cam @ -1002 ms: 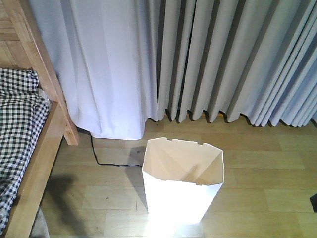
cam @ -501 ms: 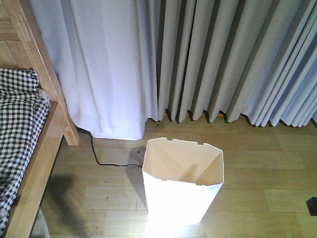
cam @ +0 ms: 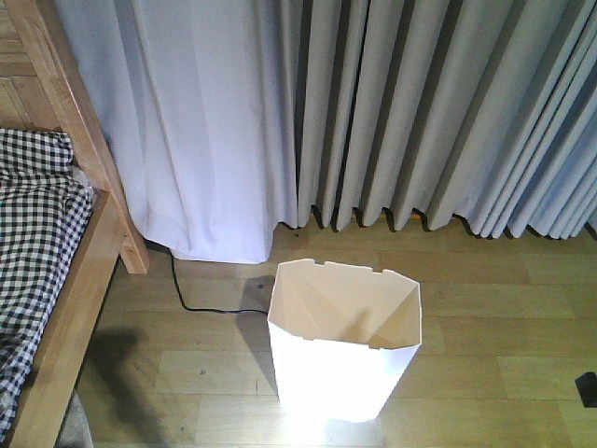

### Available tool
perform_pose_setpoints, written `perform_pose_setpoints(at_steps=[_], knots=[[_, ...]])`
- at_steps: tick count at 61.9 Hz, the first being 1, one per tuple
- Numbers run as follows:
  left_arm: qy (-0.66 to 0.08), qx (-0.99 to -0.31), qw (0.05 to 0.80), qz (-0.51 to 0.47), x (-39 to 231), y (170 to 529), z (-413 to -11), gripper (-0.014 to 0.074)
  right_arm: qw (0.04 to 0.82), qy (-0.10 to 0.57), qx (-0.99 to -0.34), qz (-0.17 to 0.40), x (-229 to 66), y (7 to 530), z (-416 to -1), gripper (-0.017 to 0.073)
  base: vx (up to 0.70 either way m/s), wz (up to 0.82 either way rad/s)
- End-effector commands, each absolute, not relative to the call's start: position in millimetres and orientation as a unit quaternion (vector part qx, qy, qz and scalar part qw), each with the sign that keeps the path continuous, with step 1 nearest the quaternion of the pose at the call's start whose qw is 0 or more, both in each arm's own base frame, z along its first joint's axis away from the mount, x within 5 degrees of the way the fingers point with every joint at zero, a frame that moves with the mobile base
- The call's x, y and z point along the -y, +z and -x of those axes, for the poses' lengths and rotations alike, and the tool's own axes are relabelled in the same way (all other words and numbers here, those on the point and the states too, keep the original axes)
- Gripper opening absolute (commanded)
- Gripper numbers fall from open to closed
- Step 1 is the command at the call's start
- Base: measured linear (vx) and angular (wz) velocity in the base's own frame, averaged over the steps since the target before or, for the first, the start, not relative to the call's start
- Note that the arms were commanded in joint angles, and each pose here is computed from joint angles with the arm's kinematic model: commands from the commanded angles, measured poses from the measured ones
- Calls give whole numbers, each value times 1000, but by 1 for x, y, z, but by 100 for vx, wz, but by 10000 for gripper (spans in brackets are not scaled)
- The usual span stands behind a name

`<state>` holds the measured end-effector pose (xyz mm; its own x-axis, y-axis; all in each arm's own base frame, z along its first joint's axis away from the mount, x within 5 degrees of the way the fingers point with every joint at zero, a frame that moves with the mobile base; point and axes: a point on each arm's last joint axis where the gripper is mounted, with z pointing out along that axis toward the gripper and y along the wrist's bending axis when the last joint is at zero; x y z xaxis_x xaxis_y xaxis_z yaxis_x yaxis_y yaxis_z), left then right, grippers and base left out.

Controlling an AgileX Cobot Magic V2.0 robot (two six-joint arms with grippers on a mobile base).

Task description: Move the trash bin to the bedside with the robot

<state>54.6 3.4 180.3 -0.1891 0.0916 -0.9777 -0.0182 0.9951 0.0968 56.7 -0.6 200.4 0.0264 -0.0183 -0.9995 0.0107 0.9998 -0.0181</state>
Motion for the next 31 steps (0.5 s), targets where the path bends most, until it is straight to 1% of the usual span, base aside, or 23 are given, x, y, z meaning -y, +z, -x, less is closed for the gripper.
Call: perform_pose_setpoints(at_steps=[1,31], knots=[[34,-752,658,-25,-2,178,-56,-6,738,-20,-675,12,0,201,-56,-10,0,0],[34,-752,658,-25,-2,178,-56,-6,738,-20,-675,12,0,201,-56,-10,0,0]])
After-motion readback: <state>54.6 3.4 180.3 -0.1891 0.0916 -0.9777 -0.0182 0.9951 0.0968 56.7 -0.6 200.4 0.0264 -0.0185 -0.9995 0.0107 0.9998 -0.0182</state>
